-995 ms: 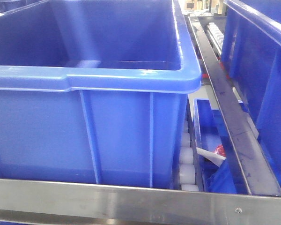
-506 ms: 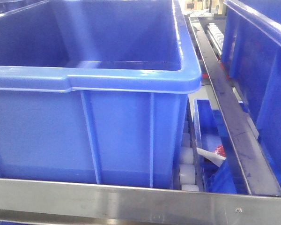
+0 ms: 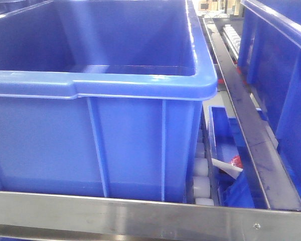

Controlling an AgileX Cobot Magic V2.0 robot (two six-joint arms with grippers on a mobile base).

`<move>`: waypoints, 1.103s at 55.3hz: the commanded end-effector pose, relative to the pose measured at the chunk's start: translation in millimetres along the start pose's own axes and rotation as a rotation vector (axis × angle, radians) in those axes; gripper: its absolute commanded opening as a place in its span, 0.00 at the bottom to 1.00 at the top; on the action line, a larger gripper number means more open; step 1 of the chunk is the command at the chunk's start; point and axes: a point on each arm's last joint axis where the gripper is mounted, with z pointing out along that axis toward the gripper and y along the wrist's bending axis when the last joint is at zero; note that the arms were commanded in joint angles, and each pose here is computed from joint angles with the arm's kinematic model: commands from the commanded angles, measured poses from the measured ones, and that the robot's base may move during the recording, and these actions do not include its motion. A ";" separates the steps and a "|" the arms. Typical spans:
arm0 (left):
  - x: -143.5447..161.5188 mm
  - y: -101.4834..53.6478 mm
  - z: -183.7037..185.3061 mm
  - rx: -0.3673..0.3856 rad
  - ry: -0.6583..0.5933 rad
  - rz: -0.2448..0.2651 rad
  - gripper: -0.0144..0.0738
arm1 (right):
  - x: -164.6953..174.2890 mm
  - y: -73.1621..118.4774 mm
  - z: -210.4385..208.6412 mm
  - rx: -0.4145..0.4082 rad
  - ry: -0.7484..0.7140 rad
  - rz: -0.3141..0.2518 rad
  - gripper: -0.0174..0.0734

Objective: Pick and sort blue part to right shelf

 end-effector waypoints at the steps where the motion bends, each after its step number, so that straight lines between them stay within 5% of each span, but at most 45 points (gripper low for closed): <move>1: -16.3 1.4 -1.7 -0.008 -0.109 0.010 0.31 | -13.6 -1.1 -3.3 0.016 -0.102 -0.011 0.29; 11: -6.7 5.2 -1.9 -0.096 -0.166 -0.024 0.30 | -13.6 -1.1 -3.3 0.016 -0.102 -0.011 0.29; 17: 14.0 8.2 -2.9 -0.193 -0.211 -0.081 0.31 | -13.6 -1.1 -3.3 0.016 -0.102 -0.011 0.29; 23: 40.0 7.1 -4.0 -0.250 -0.265 -0.081 0.31 | -13.6 -1.1 -3.3 0.016 -0.102 -0.011 0.29; 36: 81.4 1.2 -5.3 -0.255 -0.231 -0.136 0.31 | -13.6 -1.1 -3.3 0.016 -0.102 -0.011 0.29; 61: 81.0 1.3 -5.2 -0.255 -0.234 -0.136 0.30 | -13.5 -1.1 -3.3 0.016 -0.102 -0.011 0.29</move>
